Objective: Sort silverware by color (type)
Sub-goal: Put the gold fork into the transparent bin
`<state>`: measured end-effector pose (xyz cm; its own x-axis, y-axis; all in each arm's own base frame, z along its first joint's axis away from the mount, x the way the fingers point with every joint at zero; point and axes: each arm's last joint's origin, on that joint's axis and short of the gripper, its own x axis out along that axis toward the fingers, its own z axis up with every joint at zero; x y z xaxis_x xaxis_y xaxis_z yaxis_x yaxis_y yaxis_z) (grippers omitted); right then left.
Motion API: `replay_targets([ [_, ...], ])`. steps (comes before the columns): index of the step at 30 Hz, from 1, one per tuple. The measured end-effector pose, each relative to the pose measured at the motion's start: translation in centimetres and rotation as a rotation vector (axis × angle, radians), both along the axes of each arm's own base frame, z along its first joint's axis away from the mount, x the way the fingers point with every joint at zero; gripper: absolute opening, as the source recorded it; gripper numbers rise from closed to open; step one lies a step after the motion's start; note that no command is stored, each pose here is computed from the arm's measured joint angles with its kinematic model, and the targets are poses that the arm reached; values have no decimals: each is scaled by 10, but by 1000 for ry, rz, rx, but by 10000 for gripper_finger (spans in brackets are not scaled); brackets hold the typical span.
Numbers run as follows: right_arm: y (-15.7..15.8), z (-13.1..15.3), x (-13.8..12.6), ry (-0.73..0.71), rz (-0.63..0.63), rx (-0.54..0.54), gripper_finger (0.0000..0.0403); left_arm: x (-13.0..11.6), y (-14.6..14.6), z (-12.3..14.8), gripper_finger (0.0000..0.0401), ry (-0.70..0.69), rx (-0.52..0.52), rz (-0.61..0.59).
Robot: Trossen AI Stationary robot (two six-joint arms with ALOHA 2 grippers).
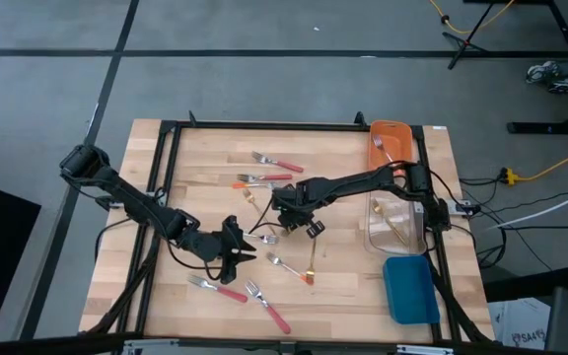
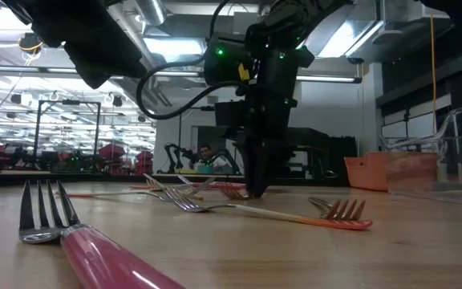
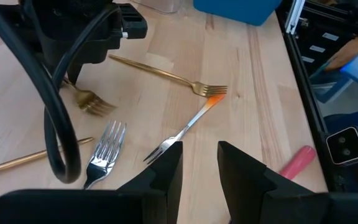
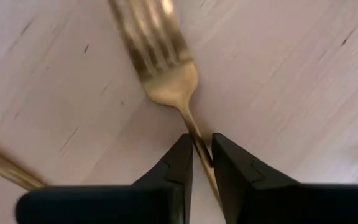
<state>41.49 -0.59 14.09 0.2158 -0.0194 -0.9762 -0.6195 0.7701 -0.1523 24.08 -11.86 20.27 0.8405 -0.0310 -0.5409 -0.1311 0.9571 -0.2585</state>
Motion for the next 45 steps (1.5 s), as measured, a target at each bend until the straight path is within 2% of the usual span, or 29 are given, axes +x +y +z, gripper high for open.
replay_targets([
  [5,0,0,0,1,-46,11,6,0,0,0,94,0,1,2],
  [11,0,0,0,2,-144,32,6,0,1,0,94,-10,20,32],
  [18,0,15,-6,70,-226,41,2,0,1,1,94,-18,23,42],
  [26,0,63,-9,152,-306,47,2,2,1,2,94,-41,19,51],
  [34,0,126,-13,103,-405,82,1,2,2,3,94,-46,28,65],
  [45,2,193,-54,34,-582,154,0,2,3,3,94,-57,39,90],
])
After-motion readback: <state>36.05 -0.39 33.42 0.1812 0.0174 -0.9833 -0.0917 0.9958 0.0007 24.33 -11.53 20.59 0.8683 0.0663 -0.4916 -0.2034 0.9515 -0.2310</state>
